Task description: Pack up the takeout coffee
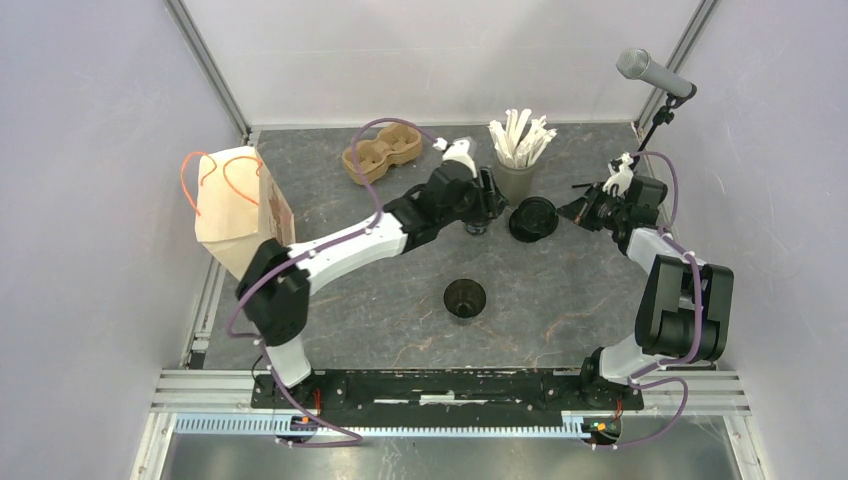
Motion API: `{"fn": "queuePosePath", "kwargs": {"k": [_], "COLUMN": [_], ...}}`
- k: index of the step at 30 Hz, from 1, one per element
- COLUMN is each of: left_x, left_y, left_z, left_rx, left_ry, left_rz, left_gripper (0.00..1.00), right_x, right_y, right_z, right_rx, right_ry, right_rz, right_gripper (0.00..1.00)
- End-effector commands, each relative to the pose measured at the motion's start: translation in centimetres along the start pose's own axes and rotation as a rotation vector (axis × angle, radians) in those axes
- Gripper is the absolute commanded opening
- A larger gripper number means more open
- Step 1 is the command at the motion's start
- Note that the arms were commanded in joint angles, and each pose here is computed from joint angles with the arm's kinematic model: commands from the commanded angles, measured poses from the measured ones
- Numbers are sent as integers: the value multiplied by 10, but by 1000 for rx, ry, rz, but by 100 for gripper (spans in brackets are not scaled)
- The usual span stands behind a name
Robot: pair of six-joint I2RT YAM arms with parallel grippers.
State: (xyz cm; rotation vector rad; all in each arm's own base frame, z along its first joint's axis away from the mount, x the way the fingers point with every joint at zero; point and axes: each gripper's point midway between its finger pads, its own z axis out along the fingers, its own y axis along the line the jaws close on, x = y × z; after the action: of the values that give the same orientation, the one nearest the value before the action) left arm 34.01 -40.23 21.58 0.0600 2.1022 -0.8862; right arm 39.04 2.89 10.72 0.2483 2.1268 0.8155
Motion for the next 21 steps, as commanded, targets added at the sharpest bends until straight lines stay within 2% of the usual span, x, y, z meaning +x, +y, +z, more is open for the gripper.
{"fn": "queuePosePath", "kwargs": {"k": [1,12,21], "left_x": [-19,28,33], "left_y": [-37,-16,-22], "left_z": [26,87,117], "left_rx": [15,-76,-59], "left_ry": [-106,-56,-69], "left_rz": [-60,-160,-213], "left_gripper": [64,61,60], "right_x": [-13,-15,-14], "right_y": [14,17,16], "right_z": [-5,-9,-9], "right_rx": [-72,-104,-105], "right_ry": [-43,-59,-57], "right_rz": [-26,-3,3], "right_gripper": [0,0,0]}}
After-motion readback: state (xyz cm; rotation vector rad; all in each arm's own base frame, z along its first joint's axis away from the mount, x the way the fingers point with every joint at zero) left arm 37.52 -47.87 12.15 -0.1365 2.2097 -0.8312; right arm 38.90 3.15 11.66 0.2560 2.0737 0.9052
